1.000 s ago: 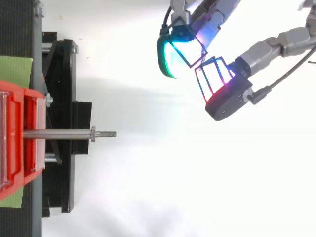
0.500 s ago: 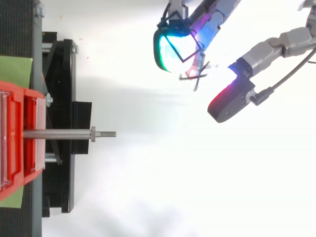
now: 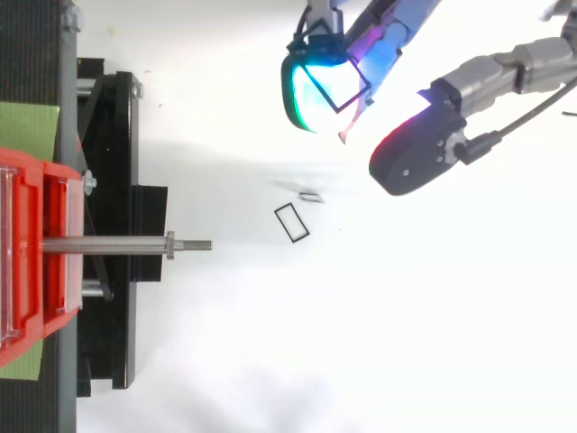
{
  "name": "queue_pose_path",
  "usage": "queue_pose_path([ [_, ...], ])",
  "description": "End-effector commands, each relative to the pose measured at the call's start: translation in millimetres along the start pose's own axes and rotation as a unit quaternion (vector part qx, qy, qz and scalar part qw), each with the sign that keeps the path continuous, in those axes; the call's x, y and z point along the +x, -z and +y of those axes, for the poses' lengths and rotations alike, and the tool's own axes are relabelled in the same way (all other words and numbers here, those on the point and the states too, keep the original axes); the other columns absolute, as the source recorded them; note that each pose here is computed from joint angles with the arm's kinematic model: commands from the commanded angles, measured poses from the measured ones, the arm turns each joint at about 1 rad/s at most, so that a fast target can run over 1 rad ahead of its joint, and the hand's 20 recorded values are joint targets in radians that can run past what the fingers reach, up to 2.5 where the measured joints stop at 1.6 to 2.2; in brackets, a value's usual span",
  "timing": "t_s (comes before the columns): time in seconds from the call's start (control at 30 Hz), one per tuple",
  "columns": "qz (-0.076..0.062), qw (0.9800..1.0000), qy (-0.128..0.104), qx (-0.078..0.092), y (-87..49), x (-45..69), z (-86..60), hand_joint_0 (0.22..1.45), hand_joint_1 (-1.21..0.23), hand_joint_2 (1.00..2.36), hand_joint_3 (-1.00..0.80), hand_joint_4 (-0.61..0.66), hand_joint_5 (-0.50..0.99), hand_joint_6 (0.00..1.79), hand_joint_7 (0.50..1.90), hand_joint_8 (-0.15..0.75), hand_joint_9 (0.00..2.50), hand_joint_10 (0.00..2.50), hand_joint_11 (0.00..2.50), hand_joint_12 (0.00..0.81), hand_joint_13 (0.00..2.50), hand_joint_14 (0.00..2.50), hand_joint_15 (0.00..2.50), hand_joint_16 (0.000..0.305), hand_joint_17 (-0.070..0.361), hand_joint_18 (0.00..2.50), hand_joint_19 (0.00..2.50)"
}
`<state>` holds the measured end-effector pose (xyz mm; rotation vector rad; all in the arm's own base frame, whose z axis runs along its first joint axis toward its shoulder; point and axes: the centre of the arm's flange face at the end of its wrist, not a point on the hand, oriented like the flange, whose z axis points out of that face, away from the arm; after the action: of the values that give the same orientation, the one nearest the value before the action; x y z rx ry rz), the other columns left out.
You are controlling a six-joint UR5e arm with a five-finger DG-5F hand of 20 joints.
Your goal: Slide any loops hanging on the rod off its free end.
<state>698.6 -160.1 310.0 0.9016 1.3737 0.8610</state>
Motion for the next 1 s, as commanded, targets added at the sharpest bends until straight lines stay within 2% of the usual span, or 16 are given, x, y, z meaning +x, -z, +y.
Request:
queue_pose_path([
  [0.0,0.0,1.0,0.0,0.0,-0.1,0.2,0.1,0.6,-0.6,1.0,-0.5,0.08,-0.08,0.7,1.17,0.286,1.11,0.01,0.46,0.322,0.9,0.01,0.36,0.037,0.084,0.7,0.43],
  [0.17,0.002,1.0,0.0,-0.001,-0.7,3.0,1.4,0.61,-0.65,1.01,-0.33,0.04,-0.1,0.82,1.13,0.289,1.12,0.02,0.47,0.325,0.91,0.02,0.36,0.037,0.084,0.71,0.44],
  [0.27,-0.001,1.0,0.0,0.0,-0.7,2.6,1.2,0.6,-0.68,1.02,-0.26,0.06,-0.11,0.85,1.16,0.299,1.13,0.02,0.47,0.327,0.91,0.01,0.37,0.037,0.084,0.72,0.43],
  [0.77,-0.002,1.0,0.0,0.002,-0.4,2.8,2.2,0.62,-0.78,1.02,-0.16,0.08,-0.11,0.89,1.19,0.3,1.12,0.01,0.47,0.333,0.92,0.01,0.36,0.039,0.089,0.75,0.42],
  [0.97,0.001,1.0,-0.003,0.008,1.0,3.4,0.9,0.61,-0.66,1.02,-0.19,0.09,-0.1,0.9,1.18,0.311,1.14,0.01,0.47,0.341,0.91,0.01,0.35,0.039,0.088,0.75,0.41],
])
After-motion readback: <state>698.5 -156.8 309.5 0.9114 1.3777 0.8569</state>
